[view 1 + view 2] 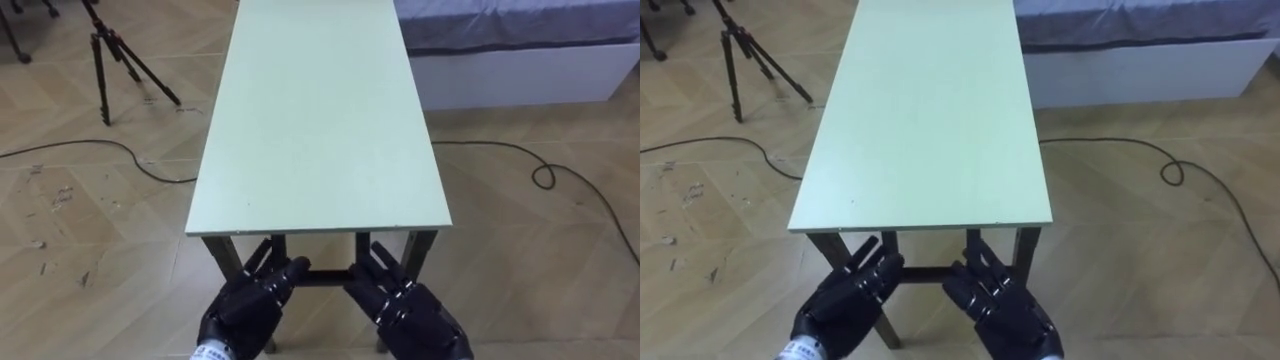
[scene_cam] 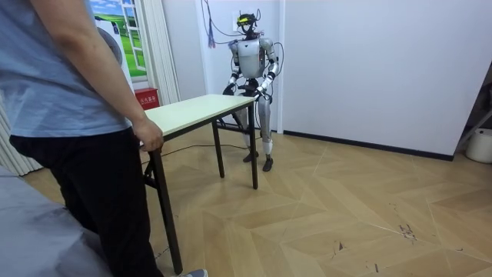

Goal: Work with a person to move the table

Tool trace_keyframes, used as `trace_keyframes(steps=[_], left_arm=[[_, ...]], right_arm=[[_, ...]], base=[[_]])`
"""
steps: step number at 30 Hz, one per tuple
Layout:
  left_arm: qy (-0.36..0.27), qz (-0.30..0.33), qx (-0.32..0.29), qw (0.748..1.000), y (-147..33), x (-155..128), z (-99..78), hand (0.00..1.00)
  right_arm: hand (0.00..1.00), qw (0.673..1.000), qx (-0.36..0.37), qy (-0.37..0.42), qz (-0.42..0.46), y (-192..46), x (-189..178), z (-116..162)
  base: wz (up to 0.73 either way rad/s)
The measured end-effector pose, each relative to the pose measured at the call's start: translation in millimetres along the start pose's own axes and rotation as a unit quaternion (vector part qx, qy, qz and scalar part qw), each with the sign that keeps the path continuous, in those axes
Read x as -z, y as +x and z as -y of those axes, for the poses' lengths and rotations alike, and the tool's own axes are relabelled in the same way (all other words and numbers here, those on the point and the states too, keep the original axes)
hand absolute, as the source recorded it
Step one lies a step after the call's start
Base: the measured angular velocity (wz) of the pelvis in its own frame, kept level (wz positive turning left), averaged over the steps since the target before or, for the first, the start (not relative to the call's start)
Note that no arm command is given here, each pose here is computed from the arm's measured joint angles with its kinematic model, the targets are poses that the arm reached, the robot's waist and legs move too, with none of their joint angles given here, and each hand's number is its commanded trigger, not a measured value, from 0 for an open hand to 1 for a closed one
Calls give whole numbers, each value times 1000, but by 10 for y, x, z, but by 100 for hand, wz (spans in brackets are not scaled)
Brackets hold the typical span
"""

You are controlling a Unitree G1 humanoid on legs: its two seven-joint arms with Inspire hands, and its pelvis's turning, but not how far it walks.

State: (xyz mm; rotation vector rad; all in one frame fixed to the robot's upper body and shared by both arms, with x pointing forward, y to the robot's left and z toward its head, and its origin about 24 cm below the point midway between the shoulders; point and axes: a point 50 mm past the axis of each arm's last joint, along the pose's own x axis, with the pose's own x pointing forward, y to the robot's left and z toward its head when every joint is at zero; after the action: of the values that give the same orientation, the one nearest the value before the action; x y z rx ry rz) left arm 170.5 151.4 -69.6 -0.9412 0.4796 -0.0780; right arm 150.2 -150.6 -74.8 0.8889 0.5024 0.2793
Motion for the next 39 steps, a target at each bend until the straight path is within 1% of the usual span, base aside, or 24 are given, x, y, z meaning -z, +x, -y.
trace_keyframes(steps=[4, 11, 15, 26, 32, 39], left_arm=[[4, 14, -4, 1000, 34, -97, -3, 0], [-10, 27, -45, 999, 13, -212, -141, 0], [-25, 25, -45, 998, 80, -226, -111, 0], [-45, 21, -48, 998, 163, -260, -67, 0], [-91, 21, -53, 994, 218, -274, -65, 0], [-100, 7, -65, 993, 242, -252, -80, 0]], right_arm=[[0, 1000, 3, 4, 6, 32, -41, -7], [0, 1000, 8, -1, 19, 158, -191, -42], [0, 1000, 6, 10, 23, 245, -245, -91], [0, 999, 20, 23, 15, 293, -254, -104], [0, 996, 27, 80, 23, 340, -279, -89], [0, 994, 44, 96, 20, 362, -290, -63]], base=[[0], [0], [0], [0], [0], [0]])
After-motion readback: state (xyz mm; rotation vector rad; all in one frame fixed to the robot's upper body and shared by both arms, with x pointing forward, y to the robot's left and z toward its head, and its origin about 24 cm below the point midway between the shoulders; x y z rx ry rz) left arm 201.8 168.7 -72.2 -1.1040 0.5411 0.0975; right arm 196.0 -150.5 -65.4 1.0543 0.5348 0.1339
